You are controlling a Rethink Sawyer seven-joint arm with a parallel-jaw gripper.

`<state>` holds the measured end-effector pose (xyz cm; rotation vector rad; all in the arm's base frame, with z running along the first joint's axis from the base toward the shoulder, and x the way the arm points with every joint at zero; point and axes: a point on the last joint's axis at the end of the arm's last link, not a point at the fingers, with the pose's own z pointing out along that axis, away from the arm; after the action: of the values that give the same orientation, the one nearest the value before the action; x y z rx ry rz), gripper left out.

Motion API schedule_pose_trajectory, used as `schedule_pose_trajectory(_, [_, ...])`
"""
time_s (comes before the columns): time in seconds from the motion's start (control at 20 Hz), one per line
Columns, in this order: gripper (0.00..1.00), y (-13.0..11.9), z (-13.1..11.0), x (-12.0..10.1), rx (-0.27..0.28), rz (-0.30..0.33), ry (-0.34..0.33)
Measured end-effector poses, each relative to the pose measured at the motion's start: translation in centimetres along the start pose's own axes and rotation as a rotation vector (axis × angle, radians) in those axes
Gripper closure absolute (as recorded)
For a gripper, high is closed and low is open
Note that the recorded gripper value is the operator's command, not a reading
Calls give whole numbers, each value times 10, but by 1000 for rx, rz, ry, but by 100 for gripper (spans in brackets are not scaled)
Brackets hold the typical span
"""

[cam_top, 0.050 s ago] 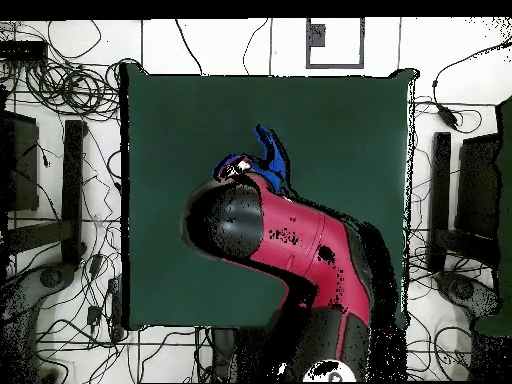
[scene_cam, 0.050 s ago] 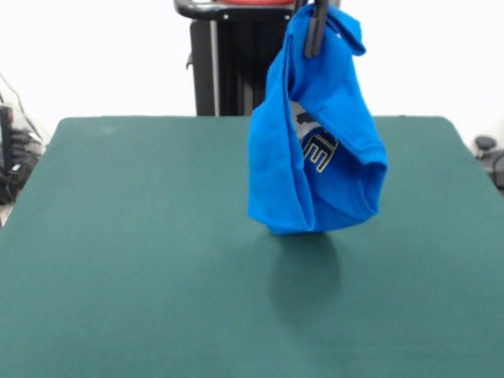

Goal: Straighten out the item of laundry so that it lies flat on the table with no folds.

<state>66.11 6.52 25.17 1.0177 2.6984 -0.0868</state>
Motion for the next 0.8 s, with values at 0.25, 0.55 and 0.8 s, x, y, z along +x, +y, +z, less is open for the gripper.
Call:
schedule_pose_trajectory(0.25, [100, 7, -10, -23, -20, 4, -39])
schedule_pose_trajectory(0.55, [100, 8, 0, -41, -15, 8, -55])
schedule_pose_trajectory(0.8, [100, 4, 26, -41, 10, 1, -41])
